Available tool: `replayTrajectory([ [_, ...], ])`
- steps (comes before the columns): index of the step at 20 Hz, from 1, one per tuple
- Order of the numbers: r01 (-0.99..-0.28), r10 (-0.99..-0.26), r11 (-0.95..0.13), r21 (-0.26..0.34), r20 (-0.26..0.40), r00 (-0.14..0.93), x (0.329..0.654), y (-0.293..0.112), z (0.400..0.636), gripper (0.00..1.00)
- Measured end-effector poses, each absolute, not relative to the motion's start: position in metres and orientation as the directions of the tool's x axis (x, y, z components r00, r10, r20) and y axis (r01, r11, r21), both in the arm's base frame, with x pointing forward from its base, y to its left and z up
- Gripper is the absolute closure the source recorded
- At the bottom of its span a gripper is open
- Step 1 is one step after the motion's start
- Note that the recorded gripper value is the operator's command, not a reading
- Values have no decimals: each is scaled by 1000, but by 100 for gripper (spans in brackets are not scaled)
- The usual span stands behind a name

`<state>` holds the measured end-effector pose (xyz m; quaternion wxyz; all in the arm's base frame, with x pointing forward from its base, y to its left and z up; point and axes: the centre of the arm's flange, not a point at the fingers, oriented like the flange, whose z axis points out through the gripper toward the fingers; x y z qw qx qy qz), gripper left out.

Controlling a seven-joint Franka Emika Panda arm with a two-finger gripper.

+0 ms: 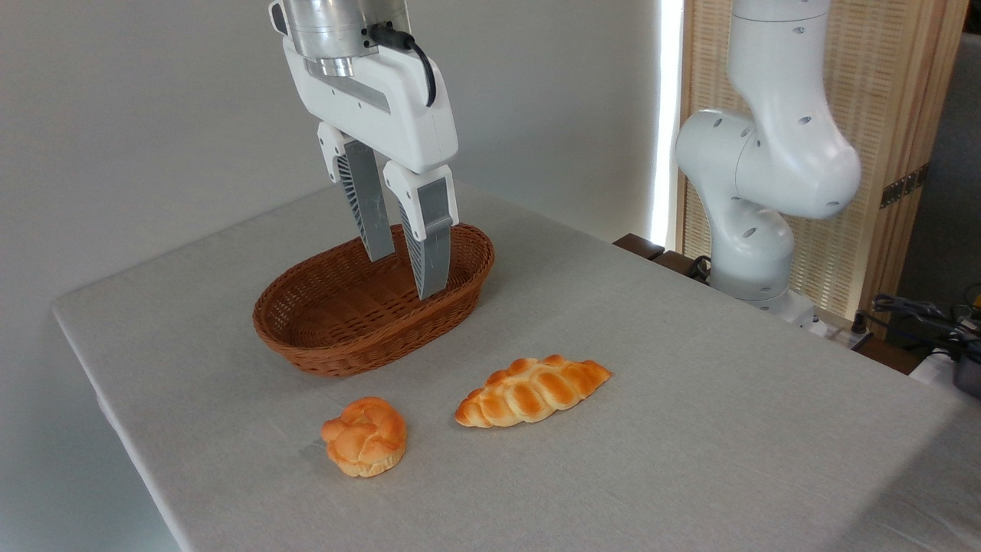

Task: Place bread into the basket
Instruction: 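Move the open gripper from above the basket toward the round bun, then lower the gripper onto the small round bun and close on it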

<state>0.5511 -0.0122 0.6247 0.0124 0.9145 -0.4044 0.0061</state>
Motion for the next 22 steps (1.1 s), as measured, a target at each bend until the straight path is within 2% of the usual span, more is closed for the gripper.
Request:
replayTrajectory([
  [8,-740,-740,-673,18,21,673,551,-12,624,0],
  [11,-742,-742,-670,27,13,671,551,-14,617,0],
  [14,-742,-742,-670,27,12,670,553,-15,604,0],
  [17,-744,-743,-668,-6,43,668,560,-17,588,0],
  [22,-745,-746,-666,-48,82,661,568,-22,539,0],
])
